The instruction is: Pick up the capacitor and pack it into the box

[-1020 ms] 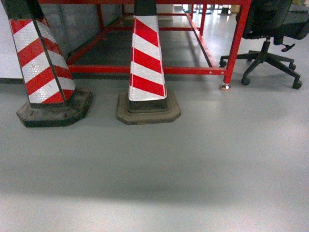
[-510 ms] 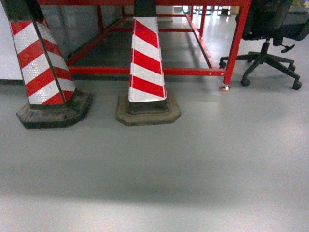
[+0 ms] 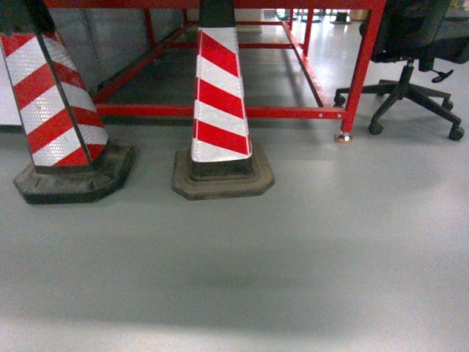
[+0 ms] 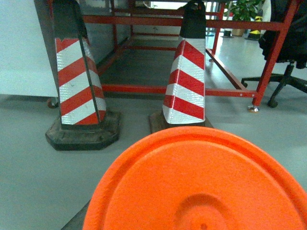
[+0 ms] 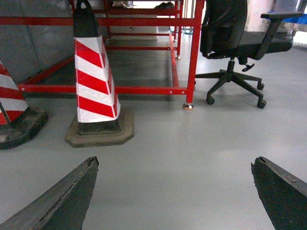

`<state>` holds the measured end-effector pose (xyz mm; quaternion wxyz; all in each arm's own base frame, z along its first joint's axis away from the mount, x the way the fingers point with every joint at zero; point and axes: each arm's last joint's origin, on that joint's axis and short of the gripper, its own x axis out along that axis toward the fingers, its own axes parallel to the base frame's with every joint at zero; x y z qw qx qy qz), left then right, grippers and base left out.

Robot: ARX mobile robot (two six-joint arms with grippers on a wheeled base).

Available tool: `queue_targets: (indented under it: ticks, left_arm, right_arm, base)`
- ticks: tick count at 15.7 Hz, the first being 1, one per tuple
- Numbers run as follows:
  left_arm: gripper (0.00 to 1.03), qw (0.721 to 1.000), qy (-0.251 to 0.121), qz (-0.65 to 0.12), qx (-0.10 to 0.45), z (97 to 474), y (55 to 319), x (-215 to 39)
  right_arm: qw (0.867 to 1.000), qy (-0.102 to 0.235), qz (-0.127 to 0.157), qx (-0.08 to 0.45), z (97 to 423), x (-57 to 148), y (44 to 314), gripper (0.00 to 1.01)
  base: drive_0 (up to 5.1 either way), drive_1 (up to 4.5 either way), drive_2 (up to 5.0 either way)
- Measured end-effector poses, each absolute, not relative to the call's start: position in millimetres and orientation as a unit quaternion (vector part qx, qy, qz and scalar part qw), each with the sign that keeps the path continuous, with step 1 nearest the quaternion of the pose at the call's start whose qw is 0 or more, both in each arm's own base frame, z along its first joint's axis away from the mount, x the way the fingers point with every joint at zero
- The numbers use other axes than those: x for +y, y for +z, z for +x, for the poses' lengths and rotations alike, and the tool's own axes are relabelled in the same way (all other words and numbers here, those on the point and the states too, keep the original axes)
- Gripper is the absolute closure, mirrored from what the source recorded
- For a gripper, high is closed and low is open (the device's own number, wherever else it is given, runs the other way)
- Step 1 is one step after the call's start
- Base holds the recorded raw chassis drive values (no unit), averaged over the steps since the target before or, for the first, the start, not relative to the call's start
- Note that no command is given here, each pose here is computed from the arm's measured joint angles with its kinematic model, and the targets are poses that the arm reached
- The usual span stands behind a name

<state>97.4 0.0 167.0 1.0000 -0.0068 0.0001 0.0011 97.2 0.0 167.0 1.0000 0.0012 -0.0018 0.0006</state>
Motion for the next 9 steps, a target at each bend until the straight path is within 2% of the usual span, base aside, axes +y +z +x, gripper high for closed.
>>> queue_targets:
  ticks: [9]
  left_arm:
    - [0.6, 1.0, 0.0, -0.007, 0.0, 97.4, 166.9, -0.1]
  right_arm:
    - [1.0, 0.0, 0.001, -0.001, 97.2, 0.0, 166.9, 0.03]
  base:
    - [0.0, 4.1, -4.1]
